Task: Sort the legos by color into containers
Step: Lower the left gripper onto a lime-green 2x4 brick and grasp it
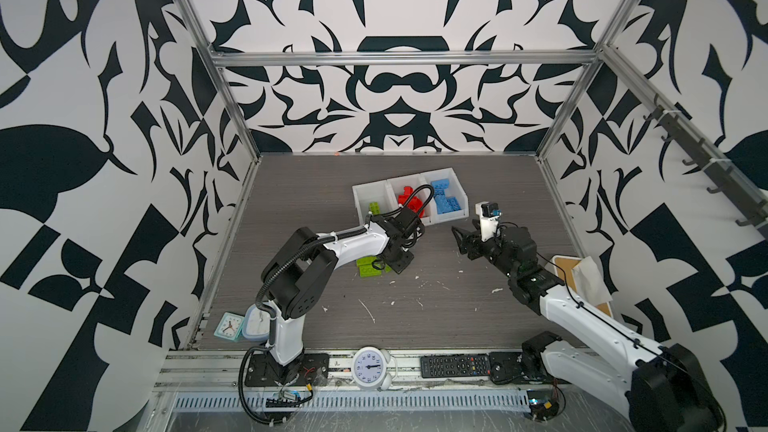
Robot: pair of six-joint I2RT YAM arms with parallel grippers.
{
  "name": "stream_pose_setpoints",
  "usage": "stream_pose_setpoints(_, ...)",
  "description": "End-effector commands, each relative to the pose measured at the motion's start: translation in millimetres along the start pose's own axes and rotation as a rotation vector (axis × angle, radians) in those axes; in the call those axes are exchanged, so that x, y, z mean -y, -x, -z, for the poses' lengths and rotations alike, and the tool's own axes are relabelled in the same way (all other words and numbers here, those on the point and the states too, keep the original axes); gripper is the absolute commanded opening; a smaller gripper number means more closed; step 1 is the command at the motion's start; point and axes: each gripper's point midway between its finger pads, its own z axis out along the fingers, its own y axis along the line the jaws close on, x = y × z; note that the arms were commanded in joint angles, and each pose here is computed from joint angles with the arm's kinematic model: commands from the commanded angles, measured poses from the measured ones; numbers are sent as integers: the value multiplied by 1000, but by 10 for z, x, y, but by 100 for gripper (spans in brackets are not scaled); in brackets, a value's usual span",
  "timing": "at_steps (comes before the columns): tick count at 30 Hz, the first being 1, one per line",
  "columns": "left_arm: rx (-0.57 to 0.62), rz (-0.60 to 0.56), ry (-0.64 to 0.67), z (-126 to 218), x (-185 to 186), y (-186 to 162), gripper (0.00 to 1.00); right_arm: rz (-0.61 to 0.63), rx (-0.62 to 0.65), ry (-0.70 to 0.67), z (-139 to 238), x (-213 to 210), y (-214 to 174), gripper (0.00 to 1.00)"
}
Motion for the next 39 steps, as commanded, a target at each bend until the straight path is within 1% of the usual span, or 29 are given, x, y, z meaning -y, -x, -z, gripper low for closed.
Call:
stream_pose_setpoints(1,-1,0,28,-21,-42,29,47,-2,61,22,4,-62,231,73)
stream_pose_setpoints(9,21,2,26,39,-39,82,38,-2,60,24,1,-64,229,73)
stream_pose_setpoints(12,23,-4,32,32,-49,89,37,-3,60,26,1,-68,232,73)
stream_pose_setpoints(17,31,-6,41,67,-64,129,30,-2,60,27,4,-71,234,73)
stream_pose_setpoints(23,39,-1,32,120,-50,137,26,-2,58,30,-4,-75,232,73)
stream_pose_setpoints(26,52,3,30,198,-47,154,24,-2,57,30,-8,-75,228,73)
stream_pose_setpoints(32,124,5,23,493,-42,279,22,-4,54,31,-15,-75,221,73)
stream_pose_setpoints(37,164,-5,61,700,-117,376,21,-3,57,31,-12,-75,229,73)
stream_pose_setpoints(39,174,2,52,746,-142,409,23,-3,56,30,-12,-75,227,73)
